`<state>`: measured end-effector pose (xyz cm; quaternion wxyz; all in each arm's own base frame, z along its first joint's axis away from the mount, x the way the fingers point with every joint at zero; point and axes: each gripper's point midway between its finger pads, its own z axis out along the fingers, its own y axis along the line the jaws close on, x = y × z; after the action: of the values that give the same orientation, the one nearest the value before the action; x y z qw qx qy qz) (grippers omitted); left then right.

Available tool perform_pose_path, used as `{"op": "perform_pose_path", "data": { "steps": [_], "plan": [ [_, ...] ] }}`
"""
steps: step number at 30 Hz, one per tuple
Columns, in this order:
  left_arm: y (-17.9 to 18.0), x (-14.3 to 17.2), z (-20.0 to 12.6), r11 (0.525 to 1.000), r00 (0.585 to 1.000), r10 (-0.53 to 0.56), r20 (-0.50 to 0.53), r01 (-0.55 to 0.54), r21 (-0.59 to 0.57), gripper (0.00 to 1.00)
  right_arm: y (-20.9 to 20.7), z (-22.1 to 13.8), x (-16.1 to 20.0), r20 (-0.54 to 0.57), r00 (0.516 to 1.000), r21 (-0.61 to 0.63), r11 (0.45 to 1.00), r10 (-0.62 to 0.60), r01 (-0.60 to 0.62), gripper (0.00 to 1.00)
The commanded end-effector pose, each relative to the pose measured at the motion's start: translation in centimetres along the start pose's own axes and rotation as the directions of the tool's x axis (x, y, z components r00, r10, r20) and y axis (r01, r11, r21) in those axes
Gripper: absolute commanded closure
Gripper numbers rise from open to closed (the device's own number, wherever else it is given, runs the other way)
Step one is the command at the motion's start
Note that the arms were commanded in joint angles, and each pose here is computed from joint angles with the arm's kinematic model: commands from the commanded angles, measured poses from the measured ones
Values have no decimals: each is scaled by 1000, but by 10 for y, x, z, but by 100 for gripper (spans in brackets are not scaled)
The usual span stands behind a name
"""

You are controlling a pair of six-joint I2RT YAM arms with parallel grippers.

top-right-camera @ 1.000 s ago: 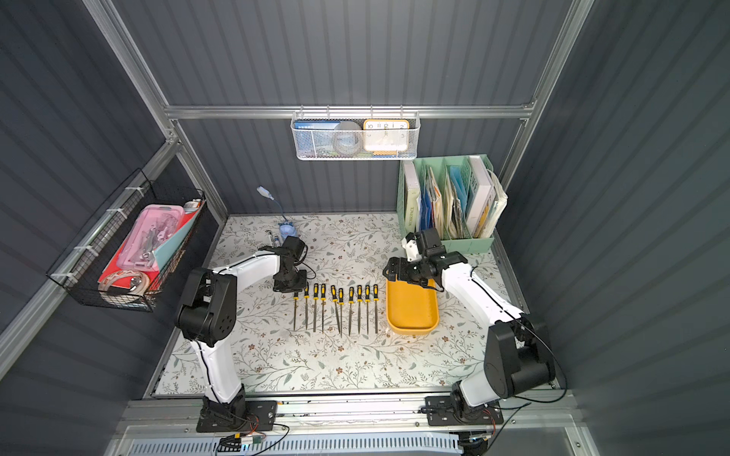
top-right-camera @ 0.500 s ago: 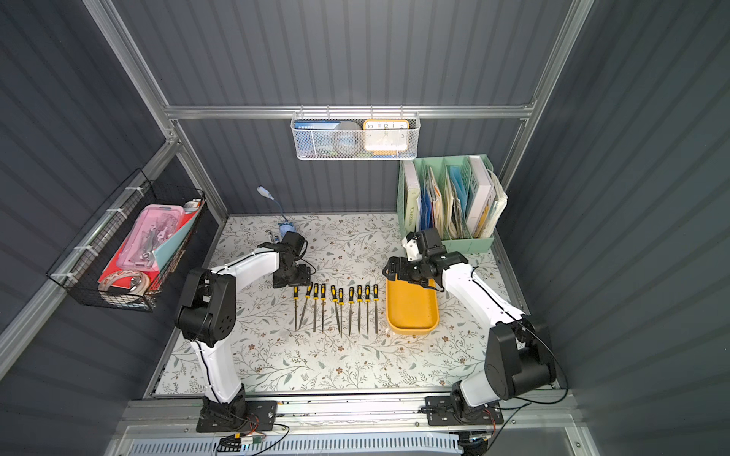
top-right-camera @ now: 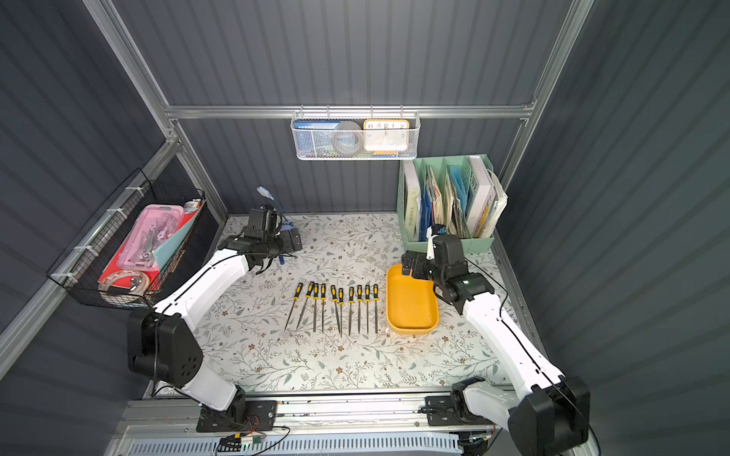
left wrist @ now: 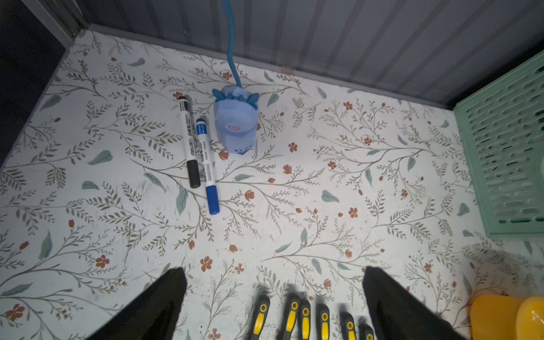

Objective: Take the file tool out of the storage box
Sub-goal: Reset both arms

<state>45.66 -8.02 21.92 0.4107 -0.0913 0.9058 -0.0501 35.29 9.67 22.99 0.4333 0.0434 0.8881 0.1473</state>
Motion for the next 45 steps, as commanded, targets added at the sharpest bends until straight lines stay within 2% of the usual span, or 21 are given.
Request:
{"op": "perform_pose_path", "data": {
  "steps": [1, 4, 6, 9, 11, 14, 17, 22, 25, 28, 31, 33, 37, 41, 45],
  "plan": [
    [6, -5, 1, 1000, 999, -14, 35, 14, -17, 0, -17, 1, -4, 25, 1000, 82, 997, -4, 1, 1],
    [12, -7, -7, 999, 992, -33, 121, 34, 1, 0, -29, 2, -1, 37, 999, 136, 991, -1, -4, 1],
    [24, -16, -21, 998, 968, -64, 243, 65, 4, 0, -47, 2, 2, 65, 998, 216, 976, -6, -8, 1],
    [54, -34, -46, 996, 896, -75, 437, 88, -11, 0, -69, 3, 15, 75, 995, 296, 954, -61, 36, 1],
    [82, -38, -54, 988, 847, -101, 522, 145, -43, 0, -84, 5, 28, 61, 994, 348, 935, -92, 65, 1],
    [111, -29, -46, 981, 823, -116, 556, 183, -66, 0, -105, 3, 44, 41, 993, 429, 899, -113, 85, 1],
    [127, -16, -39, 975, 804, -58, 591, 172, -138, 0, -119, 0, 50, 71, 989, 473, 877, -133, 84, 1],
    [135, -16, -49, 977, 694, 1, 720, 153, -149, 0, -136, 4, 52, 208, 959, 476, 876, -194, 74, 1],
    [127, -17, -39, 988, 672, 0, 741, 113, -103, 0, -148, 7, 59, 246, 951, 466, 883, -185, 51, 1],
    [125, -13, -28, 990, 668, 46, 743, 70, -124, 0, -155, 14, 66, 277, 948, 426, 904, -158, 26, 1],
    [125, -11, -33, 990, 628, 77, 774, 46, -136, 0, -156, 21, 58, 334, 927, 405, 914, -168, 19, 1],
    [122, -7, -26, 992, 638, 88, 765, 17, -129, 0, -152, 30, 50, 345, 923, 374, 927, -169, 30, 1],
    [123, 4, -23, 993, 621, 92, 778, 6, -121, 0, -149, 52, 42, 347, 923, 338, 940, -168, 44, 1],
    [123, 8, -21, 994, 617, 90, 782, -2, -112, 0, -149, 76, 54, 323, 932, 295, 953, -166, 67, 1],
    [123, 14, -18, 994, 605, 92, 791, -15, -105, 0, -160, 83, 50, 352, 923, 340, 940, -158, 32, 1]
  ]
}}
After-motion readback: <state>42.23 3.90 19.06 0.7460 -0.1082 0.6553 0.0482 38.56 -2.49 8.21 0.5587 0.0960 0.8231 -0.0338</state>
